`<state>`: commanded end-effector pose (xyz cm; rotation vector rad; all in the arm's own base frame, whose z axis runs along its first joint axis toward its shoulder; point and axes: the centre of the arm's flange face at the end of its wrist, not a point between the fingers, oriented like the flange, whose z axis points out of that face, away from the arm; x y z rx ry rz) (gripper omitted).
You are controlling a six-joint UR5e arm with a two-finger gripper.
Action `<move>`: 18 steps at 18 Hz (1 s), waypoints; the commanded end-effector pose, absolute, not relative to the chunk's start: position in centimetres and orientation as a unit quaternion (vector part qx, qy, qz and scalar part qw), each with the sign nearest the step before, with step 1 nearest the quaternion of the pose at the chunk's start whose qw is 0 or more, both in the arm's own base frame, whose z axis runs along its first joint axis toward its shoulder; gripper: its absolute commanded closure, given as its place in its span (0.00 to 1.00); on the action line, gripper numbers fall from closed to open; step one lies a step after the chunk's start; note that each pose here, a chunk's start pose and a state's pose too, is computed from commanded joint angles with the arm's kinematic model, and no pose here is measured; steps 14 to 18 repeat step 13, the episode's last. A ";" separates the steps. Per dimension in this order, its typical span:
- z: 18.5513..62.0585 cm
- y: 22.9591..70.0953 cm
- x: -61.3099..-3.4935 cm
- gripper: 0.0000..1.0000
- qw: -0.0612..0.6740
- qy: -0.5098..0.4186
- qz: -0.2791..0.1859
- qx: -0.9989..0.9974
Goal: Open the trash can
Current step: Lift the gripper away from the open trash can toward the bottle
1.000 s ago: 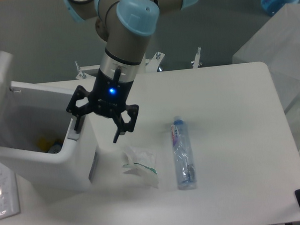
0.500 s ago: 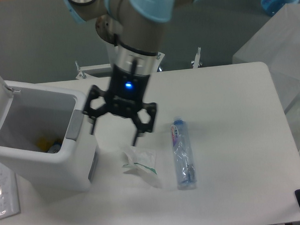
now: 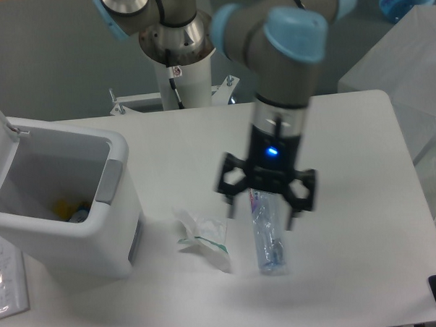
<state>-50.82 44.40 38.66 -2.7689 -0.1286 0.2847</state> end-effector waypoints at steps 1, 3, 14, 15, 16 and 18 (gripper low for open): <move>37.9 43.5 -52.0 0.00 0.170 -0.044 0.101 -0.979; 36.4 41.7 -54.2 0.00 0.159 -0.038 0.101 -0.981; 31.9 36.8 -57.0 0.00 0.038 0.117 0.090 -0.988; 31.9 36.8 -57.0 0.00 0.038 0.117 0.090 -0.988; 31.9 36.8 -57.0 0.00 0.038 0.117 0.090 -0.988; 31.9 36.8 -57.0 0.00 0.038 0.117 0.090 -0.988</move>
